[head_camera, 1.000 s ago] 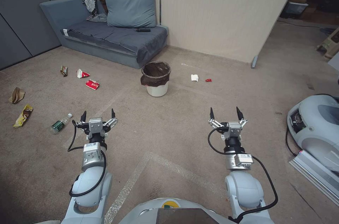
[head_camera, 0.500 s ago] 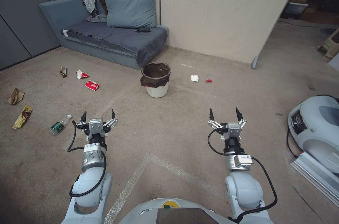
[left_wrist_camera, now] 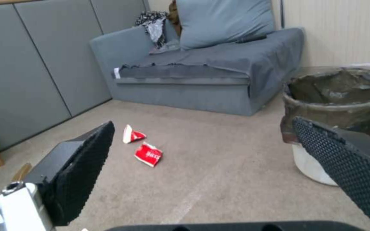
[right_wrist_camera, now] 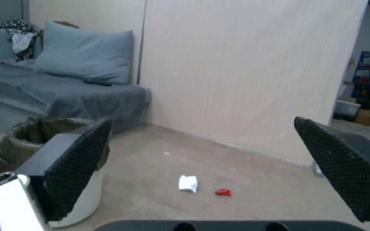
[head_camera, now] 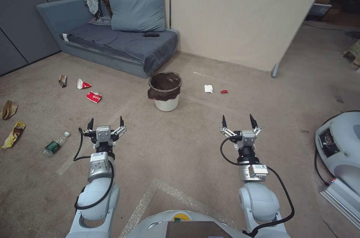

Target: Pick up the trash bin, then pick up the garbage from the floor and place it into the trash bin.

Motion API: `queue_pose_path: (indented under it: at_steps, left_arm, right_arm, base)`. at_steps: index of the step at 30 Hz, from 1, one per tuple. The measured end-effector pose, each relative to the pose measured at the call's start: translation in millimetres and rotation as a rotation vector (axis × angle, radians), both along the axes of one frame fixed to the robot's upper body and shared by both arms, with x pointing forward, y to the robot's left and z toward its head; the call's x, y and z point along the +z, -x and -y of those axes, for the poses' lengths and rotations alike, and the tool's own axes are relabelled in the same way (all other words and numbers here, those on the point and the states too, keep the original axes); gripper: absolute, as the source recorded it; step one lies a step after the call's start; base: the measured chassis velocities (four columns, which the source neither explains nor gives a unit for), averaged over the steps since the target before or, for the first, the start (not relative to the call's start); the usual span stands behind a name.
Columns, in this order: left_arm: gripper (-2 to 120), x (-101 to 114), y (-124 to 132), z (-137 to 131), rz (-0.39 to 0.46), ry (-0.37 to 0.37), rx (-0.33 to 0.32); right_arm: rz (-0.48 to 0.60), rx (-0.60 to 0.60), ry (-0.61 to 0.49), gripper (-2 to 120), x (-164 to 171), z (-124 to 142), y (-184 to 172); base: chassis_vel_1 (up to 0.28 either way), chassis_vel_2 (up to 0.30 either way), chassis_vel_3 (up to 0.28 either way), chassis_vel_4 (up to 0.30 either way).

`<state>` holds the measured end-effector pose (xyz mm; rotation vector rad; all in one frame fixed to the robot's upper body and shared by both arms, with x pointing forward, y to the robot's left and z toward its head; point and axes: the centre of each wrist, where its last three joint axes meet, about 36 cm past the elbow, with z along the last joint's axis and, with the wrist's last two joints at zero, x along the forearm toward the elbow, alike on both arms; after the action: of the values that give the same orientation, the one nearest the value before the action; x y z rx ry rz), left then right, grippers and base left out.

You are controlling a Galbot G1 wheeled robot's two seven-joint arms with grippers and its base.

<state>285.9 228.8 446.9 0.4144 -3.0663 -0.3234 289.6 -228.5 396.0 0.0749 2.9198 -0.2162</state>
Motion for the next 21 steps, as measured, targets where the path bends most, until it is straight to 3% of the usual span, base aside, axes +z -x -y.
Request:
queue_pose_path:
  at_steps: [21]
  left_arm:
    - [100, 1.7, 1.4, 3.1, 0.002, -0.001, -0.013]
  right_arm:
    - [0.002, 0.006, 0.001, 100, 1.0, -0.1, 1.0]
  base:
    - [-0.115, 0.105, 0.105, -0.112]
